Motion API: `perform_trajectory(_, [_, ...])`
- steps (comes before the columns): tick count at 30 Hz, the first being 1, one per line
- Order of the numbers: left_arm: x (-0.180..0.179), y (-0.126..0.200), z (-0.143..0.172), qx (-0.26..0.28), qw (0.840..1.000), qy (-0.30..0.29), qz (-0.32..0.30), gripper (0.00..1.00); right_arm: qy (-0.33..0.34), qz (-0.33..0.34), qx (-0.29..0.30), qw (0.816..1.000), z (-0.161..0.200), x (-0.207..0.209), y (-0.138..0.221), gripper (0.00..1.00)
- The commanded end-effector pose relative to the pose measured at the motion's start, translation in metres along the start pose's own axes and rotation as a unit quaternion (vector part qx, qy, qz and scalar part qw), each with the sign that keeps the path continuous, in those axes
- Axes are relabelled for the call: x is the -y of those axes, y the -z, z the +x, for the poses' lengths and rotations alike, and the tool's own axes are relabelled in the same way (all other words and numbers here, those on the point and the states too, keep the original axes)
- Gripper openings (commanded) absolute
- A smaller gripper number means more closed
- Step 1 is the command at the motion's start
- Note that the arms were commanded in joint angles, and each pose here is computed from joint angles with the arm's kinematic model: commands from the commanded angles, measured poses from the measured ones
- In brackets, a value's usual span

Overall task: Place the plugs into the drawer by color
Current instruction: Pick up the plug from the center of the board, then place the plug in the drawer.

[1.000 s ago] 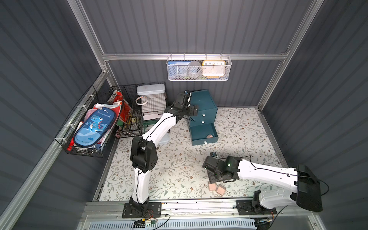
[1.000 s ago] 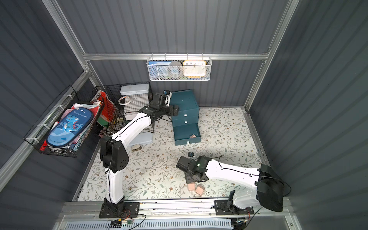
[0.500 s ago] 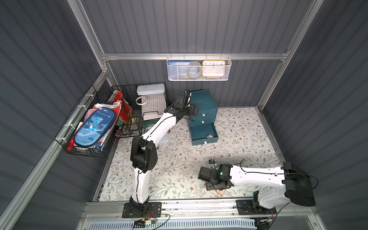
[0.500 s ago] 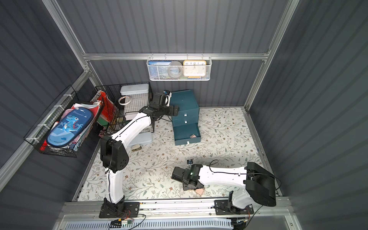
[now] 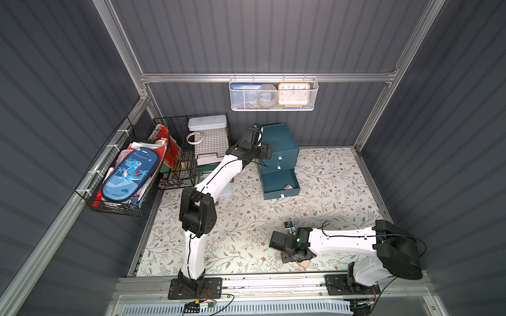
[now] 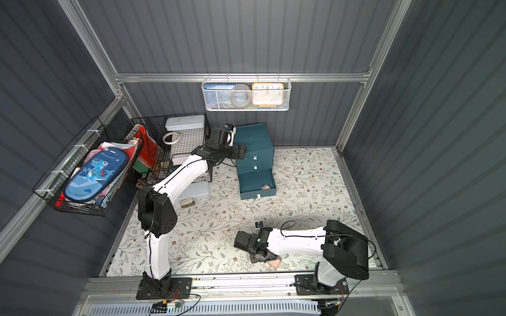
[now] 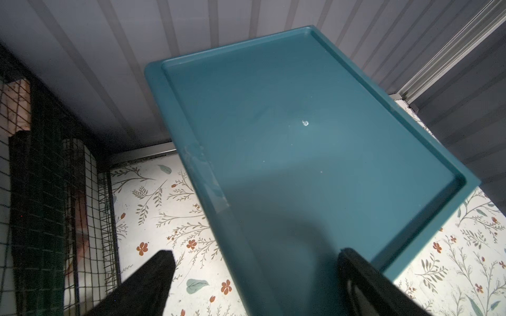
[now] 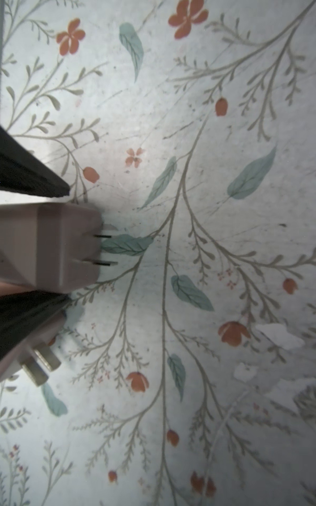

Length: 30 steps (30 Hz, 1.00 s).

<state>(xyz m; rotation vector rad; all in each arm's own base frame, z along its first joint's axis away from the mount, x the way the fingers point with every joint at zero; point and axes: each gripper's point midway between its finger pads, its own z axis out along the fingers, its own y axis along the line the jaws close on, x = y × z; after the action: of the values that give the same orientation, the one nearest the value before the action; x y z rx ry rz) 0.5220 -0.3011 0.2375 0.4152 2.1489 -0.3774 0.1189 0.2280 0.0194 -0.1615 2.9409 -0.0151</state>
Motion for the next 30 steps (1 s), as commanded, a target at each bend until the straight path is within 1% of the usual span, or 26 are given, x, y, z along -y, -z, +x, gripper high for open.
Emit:
perform_trajectory(1, [-0.003,-0.019,0.099,-0.161,0.986,-0.034,-0.01,0.97,0.006,0.013,-0.005,1.0,0.004,0.004,-0.009,0.56])
perform_trajectory(6, [-0.003,-0.019,0.1,-0.162,0.986,-0.034,-0.011,0.97,0.022,0.021,0.014,0.999,-0.008,-0.001,-0.008,0.42])
perform_trajectory(10, [-0.002,-0.019,0.099,-0.16,0.986,-0.034,-0.01,0.97,0.034,0.012,0.038,0.999,-0.039,-0.01,0.003,0.33])
perform_trajectory(14, [-0.002,-0.018,0.099,-0.161,0.986,-0.032,-0.01,0.97,0.044,-0.013,0.074,0.996,-0.104,-0.014,0.023,0.26])
perform_trajectory(18, [0.0,-0.017,0.099,-0.159,0.987,-0.033,-0.008,0.97,0.051,-0.01,0.119,0.992,-0.181,0.003,0.044,0.25])
perform_trajectory(21, [0.001,-0.018,0.099,-0.159,0.987,-0.034,-0.006,0.97,0.053,-0.01,0.152,0.987,-0.234,0.011,0.052,0.25])
perform_trajectory(24, [0.002,-0.018,0.098,-0.158,0.987,-0.035,-0.005,0.97,0.052,-0.008,0.16,0.986,-0.273,0.015,0.045,0.25])
perform_trajectory(26, [0.002,-0.018,0.098,-0.158,0.987,-0.035,-0.003,0.97,0.058,-0.012,0.163,0.985,-0.292,0.013,0.039,0.24])
perform_trajectory(30, [0.002,-0.018,0.098,-0.16,0.986,-0.036,-0.004,0.97,0.068,-0.014,0.167,0.983,-0.319,0.01,0.027,0.25])
